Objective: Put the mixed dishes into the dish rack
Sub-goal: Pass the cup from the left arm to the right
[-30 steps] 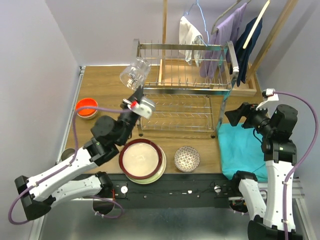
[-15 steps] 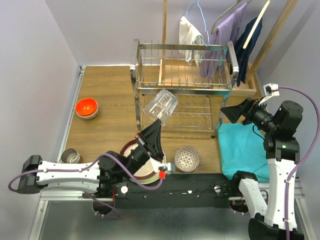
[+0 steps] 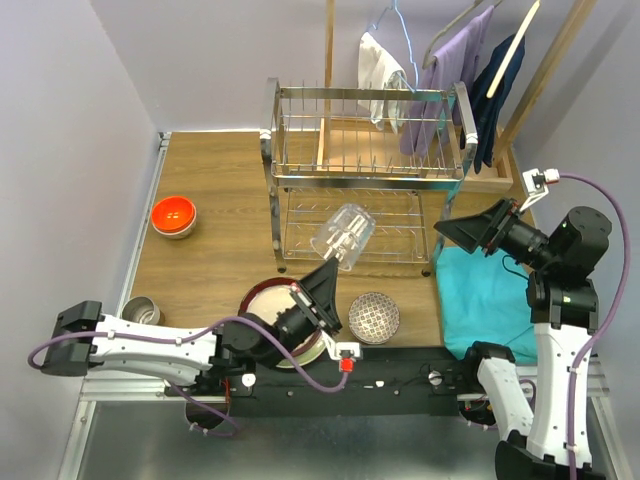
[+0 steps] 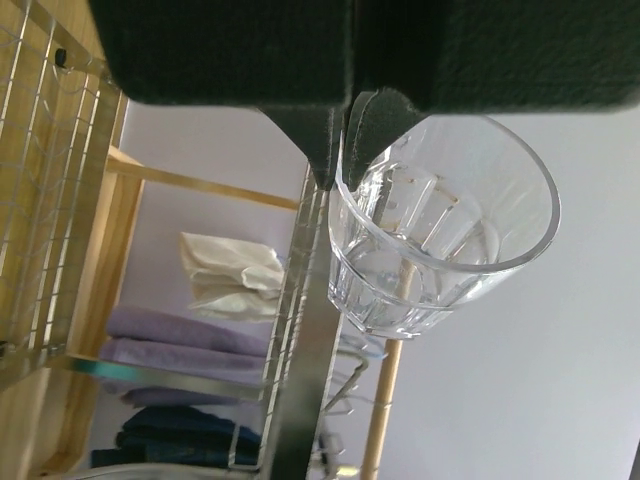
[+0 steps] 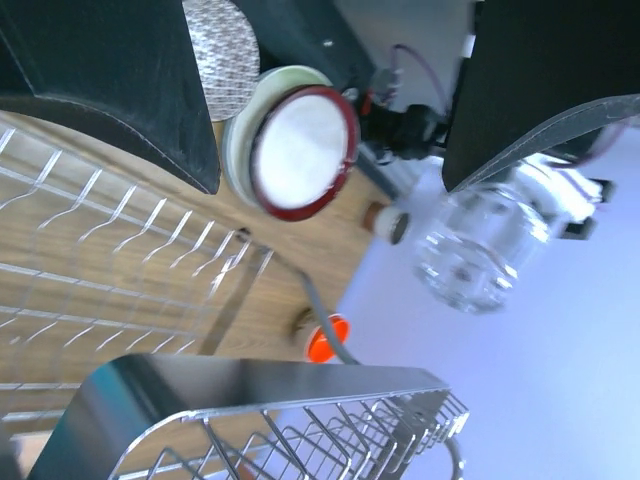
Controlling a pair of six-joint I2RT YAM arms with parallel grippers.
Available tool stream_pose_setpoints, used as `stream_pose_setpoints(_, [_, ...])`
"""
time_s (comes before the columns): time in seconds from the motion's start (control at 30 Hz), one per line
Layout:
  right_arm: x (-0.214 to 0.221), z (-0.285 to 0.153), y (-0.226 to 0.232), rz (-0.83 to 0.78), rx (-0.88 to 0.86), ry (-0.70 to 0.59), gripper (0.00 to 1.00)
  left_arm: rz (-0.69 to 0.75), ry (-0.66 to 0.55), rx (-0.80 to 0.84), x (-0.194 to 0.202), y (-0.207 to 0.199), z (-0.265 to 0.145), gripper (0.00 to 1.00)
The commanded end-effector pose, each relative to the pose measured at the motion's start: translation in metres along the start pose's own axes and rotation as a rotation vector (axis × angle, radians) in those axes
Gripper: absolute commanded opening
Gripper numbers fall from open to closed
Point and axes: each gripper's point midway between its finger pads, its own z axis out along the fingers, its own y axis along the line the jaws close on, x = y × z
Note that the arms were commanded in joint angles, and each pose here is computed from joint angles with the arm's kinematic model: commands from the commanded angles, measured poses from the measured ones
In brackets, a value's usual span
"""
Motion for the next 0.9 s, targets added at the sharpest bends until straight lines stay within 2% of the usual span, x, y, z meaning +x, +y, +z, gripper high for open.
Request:
stream_pose_setpoints(0.0, [0.003,0.0,0.02,0.139,-0.108,0.044,1.0,0.045,-0.019,0.073,-0.015,-0.02,0.004,0.0])
stream_pose_setpoints(0.3, [0.021,-0.006,0.023,0.313,-0.072,0.091,1.0,0.091,-0.063,0.12,-0.034,-0.036,0.014,0.0])
stream_pose_setpoints(0.53, [0.049,-0.013,0.012,0.357,-0.018,0.104,1.0,0.112,-0.09,0.137,-0.05,-0.039,0.029,0.0])
stream_pose_setpoints(0.87, [0.047,-0.006,0.004,0.455,-0.021,0.113,1.0,0.129,-0.099,0.153,-0.07,-0.038,0.052,0.0])
